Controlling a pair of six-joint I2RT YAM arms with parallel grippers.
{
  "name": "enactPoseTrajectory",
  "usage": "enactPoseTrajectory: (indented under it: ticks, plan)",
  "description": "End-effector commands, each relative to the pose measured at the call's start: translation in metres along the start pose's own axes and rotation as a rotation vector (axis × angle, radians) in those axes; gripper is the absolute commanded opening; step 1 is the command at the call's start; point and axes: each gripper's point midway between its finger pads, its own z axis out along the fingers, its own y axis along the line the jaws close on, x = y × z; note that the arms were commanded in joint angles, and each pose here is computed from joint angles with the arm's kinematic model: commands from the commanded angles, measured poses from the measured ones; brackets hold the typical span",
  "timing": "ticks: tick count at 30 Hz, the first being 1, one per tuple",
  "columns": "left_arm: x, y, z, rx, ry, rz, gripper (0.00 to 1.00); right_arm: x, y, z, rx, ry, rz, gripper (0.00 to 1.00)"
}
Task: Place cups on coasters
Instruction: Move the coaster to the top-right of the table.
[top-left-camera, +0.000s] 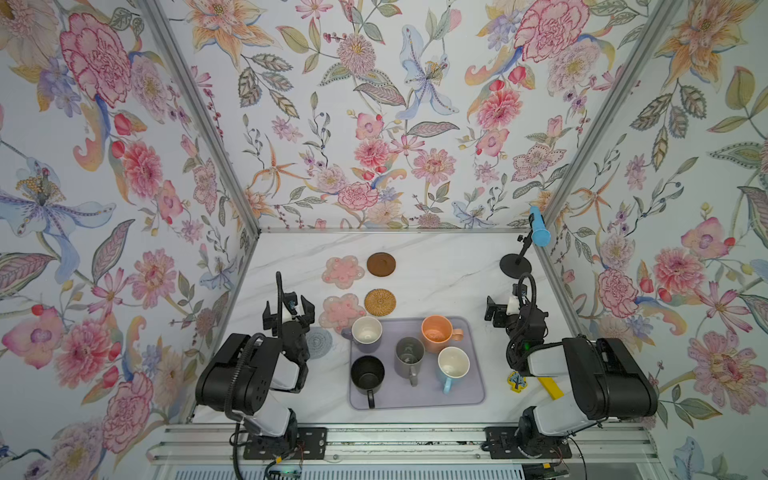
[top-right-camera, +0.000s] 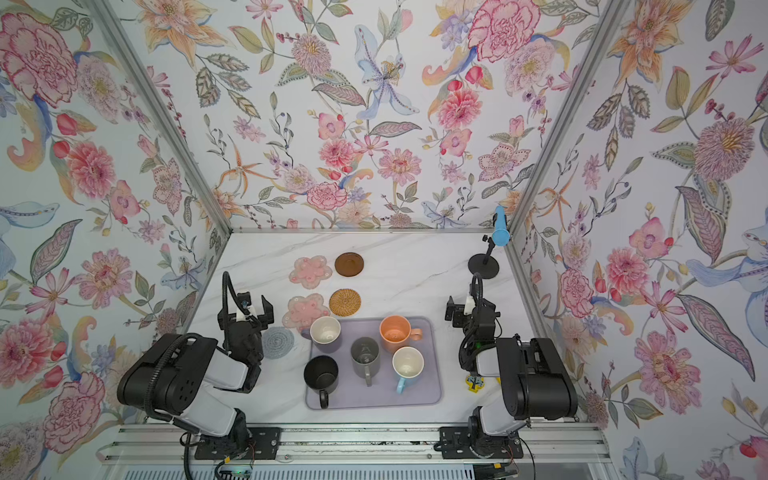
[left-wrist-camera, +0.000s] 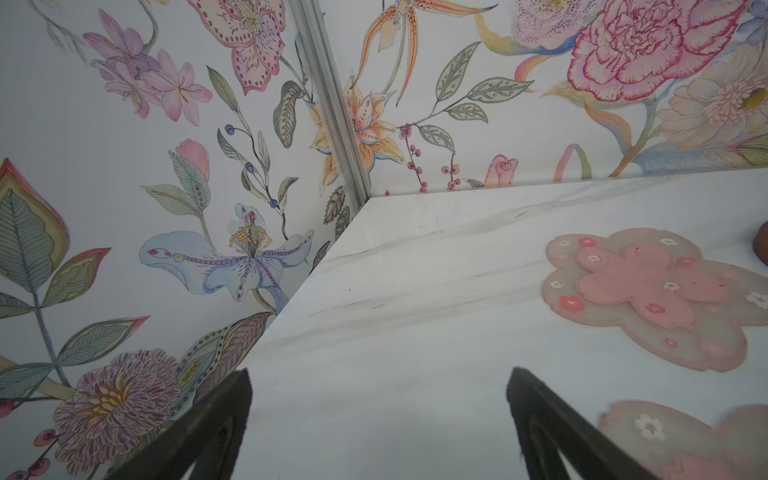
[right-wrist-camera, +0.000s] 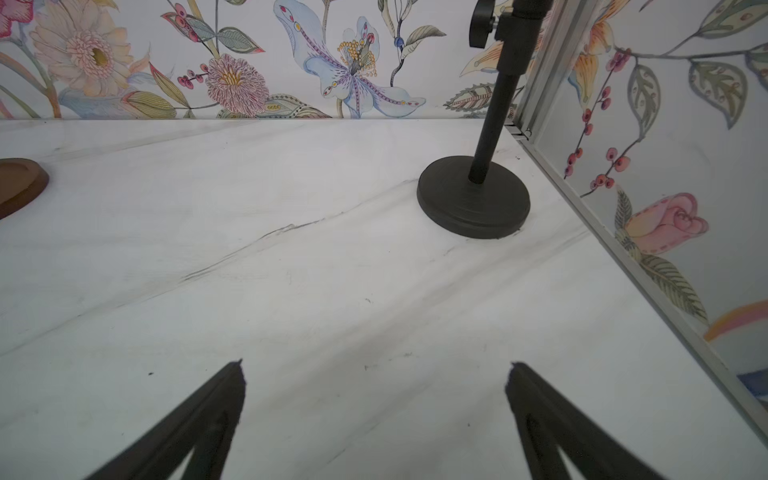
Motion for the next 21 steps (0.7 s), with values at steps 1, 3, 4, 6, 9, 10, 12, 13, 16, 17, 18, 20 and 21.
enactPoseTrajectory:
  ticks: [1, 3, 4, 6, 9, 10, 12, 13, 16, 17, 18, 20, 21]
  plan:
    - [-0.0184, -0.001, 0.0018, -0.002, -0.068, -0.023, 0.99, -0.0173, -0.0014, 0.0043, -0.001, -0.059, -0.012, 0.99]
    - [-0.0183, -0.0011, 0.002, -0.002, -0.067, -0.023, 0.99, -0.0171, -0.0009, 0.0043, -0.002, -0.059, -0.013, 0.99]
    - [-0.0181, -0.001, 0.002, -0.002, -0.066, -0.022, 0.99, -0.0171, -0.001, 0.0043, -0.001, -0.058, -0.013, 0.99]
    - [-0.0184, -0.0012, 0.002, -0.002, -0.067, -0.023, 0.99, -0.0165, -0.0009, 0.0044, -0.002, -0.056, -0.013, 0.99]
    - [-0.0182, -0.0012, 0.0019, -0.001, -0.066, -0.022, 0.99, -0.0178, -0.0014, 0.0046, 0.0, -0.059, -0.012, 0.99]
    - [-0.0183, -0.0011, 0.0021, -0.002, -0.067, -0.023, 0.99, -0.0178, -0.0013, 0.0045, 0.0, -0.06, -0.012, 0.99]
    - [-0.0173, -0.0018, 0.0038, -0.001, -0.059, -0.022, 0.99, -0.0172, -0.0008, 0.0045, -0.002, -0.058, -0.012, 0.99]
    - [-0.0149, -0.0022, 0.0055, 0.011, -0.048, -0.023, 0.99, -0.017, -0.0007, 0.0045, -0.002, -0.058, -0.013, 0.99]
    - [-0.0135, -0.0032, 0.0064, 0.028, -0.044, -0.025, 0.99, -0.0175, -0.0006, 0.0045, -0.002, -0.059, -0.013, 0.99]
    - [-0.0132, -0.0031, 0.0064, 0.028, -0.042, -0.026, 0.99, -0.0173, -0.001, 0.0047, -0.001, -0.058, -0.013, 0.99]
    - [-0.0127, -0.0032, 0.0064, 0.028, -0.04, -0.025, 0.99, -0.0174, -0.0007, 0.0046, -0.002, -0.059, -0.013, 0.99]
    - [-0.0131, -0.0029, 0.0065, 0.027, -0.041, -0.026, 0.99, -0.0177, -0.0005, 0.0047, -0.003, -0.059, -0.013, 0.99]
    - [-0.0129, -0.003, 0.0066, 0.028, -0.041, -0.025, 0.99, -0.0174, -0.001, 0.0046, -0.001, -0.059, -0.013, 0.99]
